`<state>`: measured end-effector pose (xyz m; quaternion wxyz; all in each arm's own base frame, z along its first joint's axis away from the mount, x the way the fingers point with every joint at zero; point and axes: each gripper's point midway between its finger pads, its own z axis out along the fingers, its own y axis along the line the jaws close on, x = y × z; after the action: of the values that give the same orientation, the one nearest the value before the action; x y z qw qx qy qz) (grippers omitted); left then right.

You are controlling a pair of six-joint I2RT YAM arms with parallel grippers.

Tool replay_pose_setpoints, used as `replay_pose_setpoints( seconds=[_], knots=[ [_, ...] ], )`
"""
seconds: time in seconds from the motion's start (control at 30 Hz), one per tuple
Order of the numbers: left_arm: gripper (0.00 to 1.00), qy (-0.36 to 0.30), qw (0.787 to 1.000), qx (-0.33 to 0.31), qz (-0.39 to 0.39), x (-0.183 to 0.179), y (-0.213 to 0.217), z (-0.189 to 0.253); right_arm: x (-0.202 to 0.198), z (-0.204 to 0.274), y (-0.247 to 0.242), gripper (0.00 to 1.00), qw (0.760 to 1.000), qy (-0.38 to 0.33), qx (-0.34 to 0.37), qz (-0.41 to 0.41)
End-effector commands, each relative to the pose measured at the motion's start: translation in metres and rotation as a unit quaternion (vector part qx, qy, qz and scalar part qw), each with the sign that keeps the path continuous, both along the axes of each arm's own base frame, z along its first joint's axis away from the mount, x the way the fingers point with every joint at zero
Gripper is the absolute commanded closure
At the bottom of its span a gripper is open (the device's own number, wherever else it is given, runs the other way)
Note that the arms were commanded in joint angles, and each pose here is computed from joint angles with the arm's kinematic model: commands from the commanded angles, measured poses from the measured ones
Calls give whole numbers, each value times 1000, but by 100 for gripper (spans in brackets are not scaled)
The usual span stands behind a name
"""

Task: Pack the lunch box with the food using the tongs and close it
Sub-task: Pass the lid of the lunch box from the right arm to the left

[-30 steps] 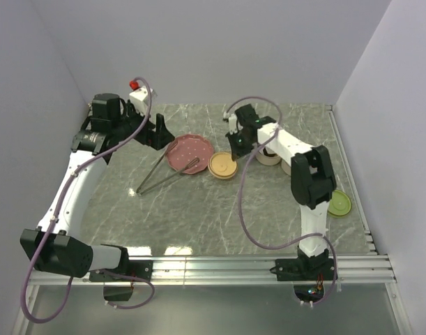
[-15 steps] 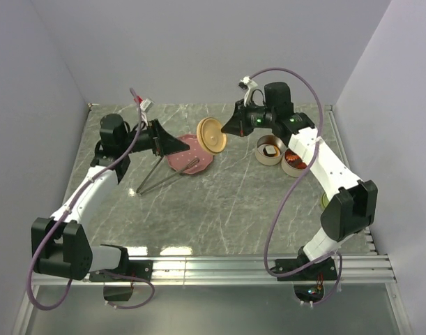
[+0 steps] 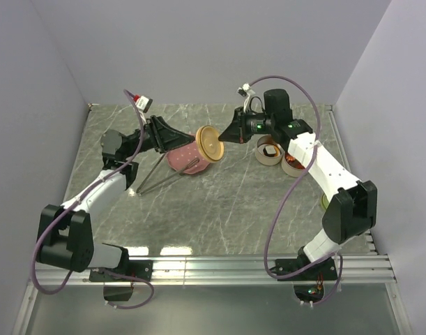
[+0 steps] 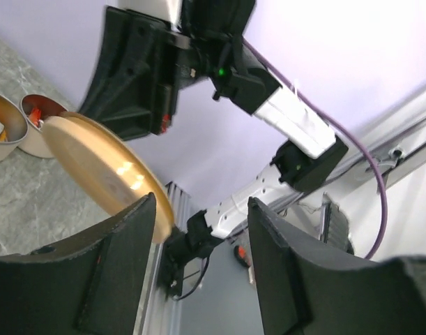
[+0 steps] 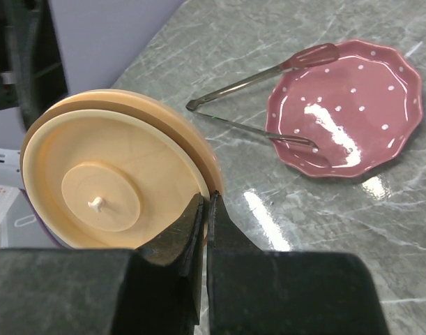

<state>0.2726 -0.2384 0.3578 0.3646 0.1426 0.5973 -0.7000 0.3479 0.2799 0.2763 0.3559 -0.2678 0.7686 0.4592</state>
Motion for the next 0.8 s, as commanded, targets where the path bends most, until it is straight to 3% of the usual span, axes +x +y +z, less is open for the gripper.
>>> replay_pose_setpoints(
  seconds=[0.0,0.17,0.33,0.57,0.77],
  knots=[
    [40,10,999,-36,13,4,2,8,-13,36,2,100,998,-47,34,19],
    [46,25,998,-49,15,4,3,5,-16,39,0,100,998,-52,40,17],
    [46,52,996,-66,21,0,6,-6,-17,39,2,100,998,-46,47,20],
    [56,35,996,-84,-12,-9,0,9,-19,37,6,100,997,-37,54,28],
    [57,40,995,-86,-29,-14,-11,9,-21,38,7,100,997,-39,55,30]
  ],
)
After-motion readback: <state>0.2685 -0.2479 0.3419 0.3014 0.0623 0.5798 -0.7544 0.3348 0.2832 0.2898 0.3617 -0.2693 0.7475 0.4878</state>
